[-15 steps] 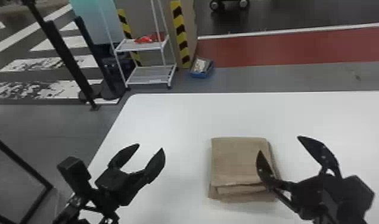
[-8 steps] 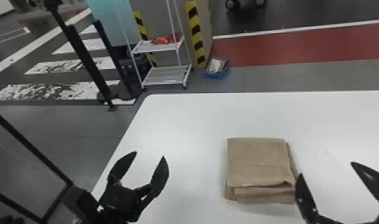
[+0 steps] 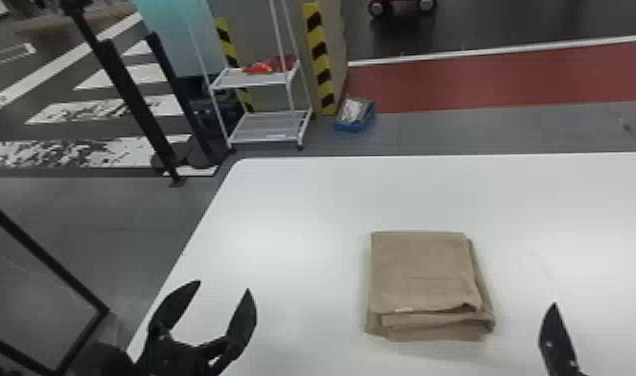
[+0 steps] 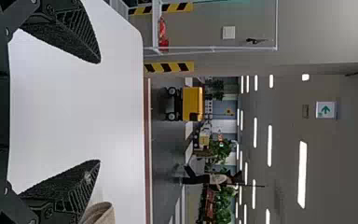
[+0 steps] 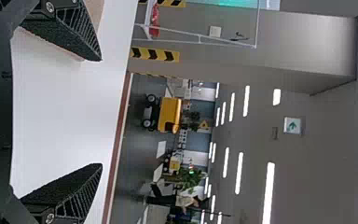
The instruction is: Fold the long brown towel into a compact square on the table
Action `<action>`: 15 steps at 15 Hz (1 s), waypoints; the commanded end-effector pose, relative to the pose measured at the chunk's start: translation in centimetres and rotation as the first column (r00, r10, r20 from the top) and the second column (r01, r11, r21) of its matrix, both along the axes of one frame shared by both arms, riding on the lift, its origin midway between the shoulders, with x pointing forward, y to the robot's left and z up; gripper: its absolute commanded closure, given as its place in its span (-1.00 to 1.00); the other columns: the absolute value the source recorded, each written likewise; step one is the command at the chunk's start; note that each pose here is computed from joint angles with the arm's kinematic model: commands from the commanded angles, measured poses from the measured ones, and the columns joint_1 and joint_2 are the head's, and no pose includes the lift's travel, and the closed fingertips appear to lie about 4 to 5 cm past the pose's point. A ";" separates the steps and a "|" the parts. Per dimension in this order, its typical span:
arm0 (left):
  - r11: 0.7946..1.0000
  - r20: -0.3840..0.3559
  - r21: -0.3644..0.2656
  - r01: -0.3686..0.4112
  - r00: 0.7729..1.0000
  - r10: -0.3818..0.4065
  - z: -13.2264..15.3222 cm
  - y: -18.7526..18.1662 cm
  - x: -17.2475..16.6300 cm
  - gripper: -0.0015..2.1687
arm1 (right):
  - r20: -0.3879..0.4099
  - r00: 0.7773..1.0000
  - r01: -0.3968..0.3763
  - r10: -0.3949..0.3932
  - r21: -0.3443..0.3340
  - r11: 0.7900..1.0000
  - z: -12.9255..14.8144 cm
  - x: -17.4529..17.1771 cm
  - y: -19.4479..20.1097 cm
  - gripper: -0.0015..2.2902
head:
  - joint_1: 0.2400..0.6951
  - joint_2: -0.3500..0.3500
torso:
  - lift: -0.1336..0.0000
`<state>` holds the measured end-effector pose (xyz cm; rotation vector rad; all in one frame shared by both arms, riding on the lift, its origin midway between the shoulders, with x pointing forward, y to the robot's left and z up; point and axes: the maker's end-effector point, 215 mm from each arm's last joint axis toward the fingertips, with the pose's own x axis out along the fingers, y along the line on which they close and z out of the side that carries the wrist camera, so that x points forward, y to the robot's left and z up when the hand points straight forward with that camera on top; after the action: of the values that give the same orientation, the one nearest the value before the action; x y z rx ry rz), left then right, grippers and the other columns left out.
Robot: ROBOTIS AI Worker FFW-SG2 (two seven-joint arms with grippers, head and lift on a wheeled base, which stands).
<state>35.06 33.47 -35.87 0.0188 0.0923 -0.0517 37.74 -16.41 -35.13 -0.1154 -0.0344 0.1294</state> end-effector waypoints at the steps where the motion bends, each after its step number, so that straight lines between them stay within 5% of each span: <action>1: 1.000 -0.014 -0.002 0.010 1.000 -0.010 0.0 -0.7 -0.8 -0.88 | -0.091 0.995 0.041 -0.038 0.035 0.999 -1.8 -0.1 -1.0 -0.93 | 1.00 0.77 | -0.84; 15: 0.999 -0.013 0.006 0.042 0.999 -0.042 0.7 -2.8 -1.8 -0.88 | -0.124 0.992 0.039 -0.032 0.049 0.998 -2.1 -0.8 -0.4 -0.92 | 1.00 0.63 | -0.84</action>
<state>33.27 30.69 -35.13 0.0285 0.1043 -0.0954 36.79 -17.05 -37.36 -0.0601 0.0925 0.0980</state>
